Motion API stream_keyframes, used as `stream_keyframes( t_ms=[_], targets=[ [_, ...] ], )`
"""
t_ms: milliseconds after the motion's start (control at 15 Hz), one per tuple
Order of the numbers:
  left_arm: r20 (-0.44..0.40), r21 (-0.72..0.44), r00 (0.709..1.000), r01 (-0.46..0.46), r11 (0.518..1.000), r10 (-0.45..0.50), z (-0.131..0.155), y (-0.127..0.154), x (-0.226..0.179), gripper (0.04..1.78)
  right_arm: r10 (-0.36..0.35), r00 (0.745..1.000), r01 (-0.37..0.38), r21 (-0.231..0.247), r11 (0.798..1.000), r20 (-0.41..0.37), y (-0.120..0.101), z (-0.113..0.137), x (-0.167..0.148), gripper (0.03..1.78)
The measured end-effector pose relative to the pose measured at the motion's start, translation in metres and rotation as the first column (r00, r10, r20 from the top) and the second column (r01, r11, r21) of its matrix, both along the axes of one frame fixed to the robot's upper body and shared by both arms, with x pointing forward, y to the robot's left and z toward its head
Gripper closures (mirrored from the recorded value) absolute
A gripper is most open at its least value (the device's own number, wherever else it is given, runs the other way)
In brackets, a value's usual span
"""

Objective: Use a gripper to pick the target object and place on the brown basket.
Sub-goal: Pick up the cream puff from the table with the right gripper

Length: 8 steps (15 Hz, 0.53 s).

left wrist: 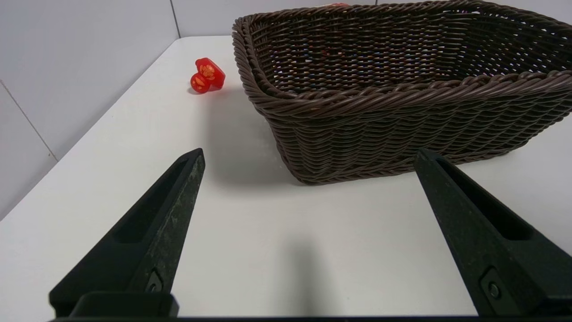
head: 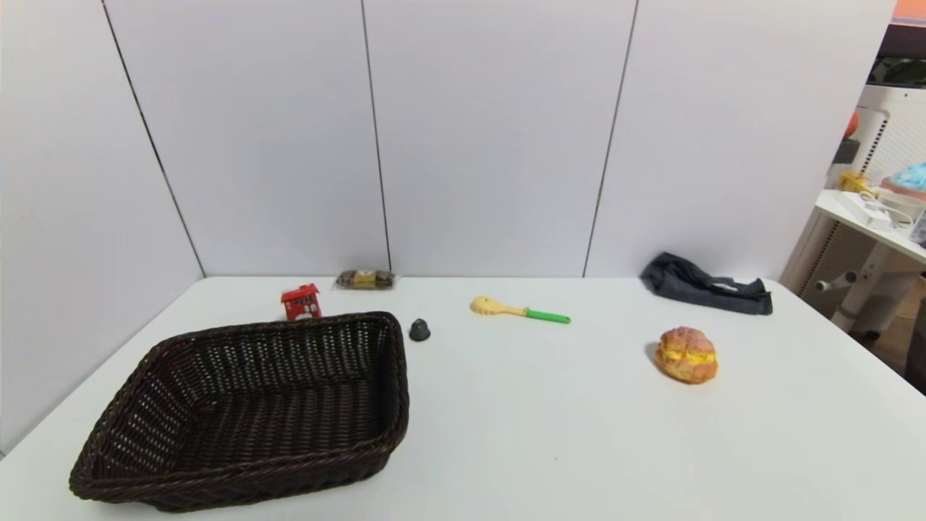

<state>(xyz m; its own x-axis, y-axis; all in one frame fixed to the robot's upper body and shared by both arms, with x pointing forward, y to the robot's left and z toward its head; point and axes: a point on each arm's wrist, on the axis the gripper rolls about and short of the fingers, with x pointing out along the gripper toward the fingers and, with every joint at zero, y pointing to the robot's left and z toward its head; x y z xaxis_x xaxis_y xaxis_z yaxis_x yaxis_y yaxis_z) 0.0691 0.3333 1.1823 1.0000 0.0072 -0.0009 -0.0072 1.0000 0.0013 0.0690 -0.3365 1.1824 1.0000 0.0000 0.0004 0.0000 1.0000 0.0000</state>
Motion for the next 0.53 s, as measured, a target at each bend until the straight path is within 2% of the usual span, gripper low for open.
stream_keyframes(
  t_ms=[400, 533],
  targets=[
    [0.000, 0.000, 1.000, 0.000, 1.000, 0.000, 0.0000, 0.0000, 0.0000, 0.13, -0.001, 1.000, 0.001, -0.011, 1.000, 0.001, 0.0000, 0.0005, 0.0002, 0.11],
    [0.000, 0.000, 1.000, 0.000, 1.000, 0.000, 0.0000, 0.0000, 0.0000, 0.13, 0.000, 1.000, 0.000, -0.018, 1.000, -0.028, 0.0000, 0.0034, 0.0028, 0.11]
  ],
)
